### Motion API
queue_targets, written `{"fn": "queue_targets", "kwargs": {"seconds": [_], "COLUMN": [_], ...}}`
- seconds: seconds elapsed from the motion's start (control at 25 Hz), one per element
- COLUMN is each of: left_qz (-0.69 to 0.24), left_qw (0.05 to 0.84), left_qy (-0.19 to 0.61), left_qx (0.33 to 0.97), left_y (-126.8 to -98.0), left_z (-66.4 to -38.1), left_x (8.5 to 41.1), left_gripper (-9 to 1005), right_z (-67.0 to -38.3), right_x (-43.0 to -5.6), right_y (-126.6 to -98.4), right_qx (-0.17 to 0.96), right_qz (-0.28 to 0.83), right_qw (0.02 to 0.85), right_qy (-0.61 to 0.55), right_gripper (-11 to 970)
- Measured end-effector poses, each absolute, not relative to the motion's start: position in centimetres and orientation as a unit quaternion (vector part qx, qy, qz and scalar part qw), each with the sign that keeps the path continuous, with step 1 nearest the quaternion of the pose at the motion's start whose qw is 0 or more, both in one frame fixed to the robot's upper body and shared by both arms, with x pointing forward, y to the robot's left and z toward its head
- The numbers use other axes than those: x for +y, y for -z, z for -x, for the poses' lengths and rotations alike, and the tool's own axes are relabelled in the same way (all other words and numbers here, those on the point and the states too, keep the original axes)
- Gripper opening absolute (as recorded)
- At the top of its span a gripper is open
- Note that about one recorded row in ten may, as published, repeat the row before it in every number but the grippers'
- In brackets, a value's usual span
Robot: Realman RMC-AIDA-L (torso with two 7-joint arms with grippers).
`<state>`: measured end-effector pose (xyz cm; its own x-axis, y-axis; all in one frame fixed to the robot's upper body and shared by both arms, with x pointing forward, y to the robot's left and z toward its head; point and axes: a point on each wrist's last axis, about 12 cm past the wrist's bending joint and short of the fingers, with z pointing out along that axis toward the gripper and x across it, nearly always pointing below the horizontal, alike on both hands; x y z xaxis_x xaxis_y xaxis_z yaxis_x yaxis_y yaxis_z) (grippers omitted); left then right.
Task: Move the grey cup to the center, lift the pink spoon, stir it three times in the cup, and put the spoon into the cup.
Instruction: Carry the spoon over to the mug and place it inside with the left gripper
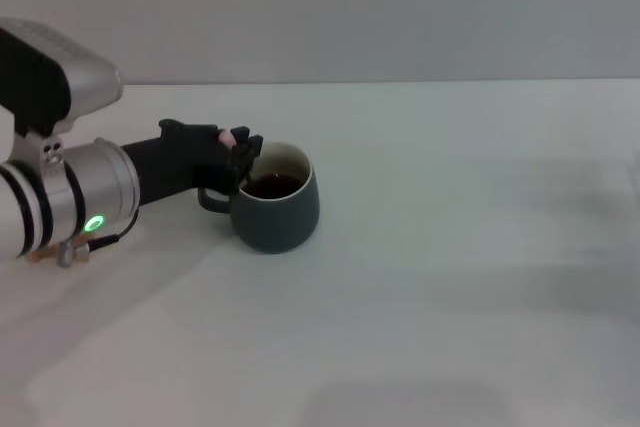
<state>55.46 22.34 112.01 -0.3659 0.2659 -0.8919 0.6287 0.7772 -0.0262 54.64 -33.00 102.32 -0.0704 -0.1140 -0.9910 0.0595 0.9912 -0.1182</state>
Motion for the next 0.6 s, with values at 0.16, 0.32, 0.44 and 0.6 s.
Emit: {"fn": "queue_targets", "kwargs": {"seconds": [0.16,0.32,0.44,0.6], "left_qz": [-0.28,-0.28,-0.278,-0.277], "left_qw": [0.487,0.49,0.492,0.496], "left_qy": [0.195,0.199,0.194,0.191], "left_qx": [0.804,0.801,0.802,0.801], "left_y": [-111.8,-111.6,-111.3,-111.2], "left_z": [-54.9,-55.1,-55.3,-55.5], "left_x": [21.8,20.9,20.7,20.7], "left_gripper": [143,143,143,143], "right_z": [-54.7,-54.6,-54.5,-54.4], "right_x": [-33.0,-33.0,-33.1,-33.1], "right_y": [-102.4,-102.3,-102.3,-102.2], "right_qx": [0.728,0.729,0.729,0.729], "right_qz": [0.019,0.019,0.019,0.018], "right_qw": [0.682,0.682,0.681,0.681], "right_qy": [0.063,0.063,0.064,0.065], "right_gripper": [632,632,632,632]}}
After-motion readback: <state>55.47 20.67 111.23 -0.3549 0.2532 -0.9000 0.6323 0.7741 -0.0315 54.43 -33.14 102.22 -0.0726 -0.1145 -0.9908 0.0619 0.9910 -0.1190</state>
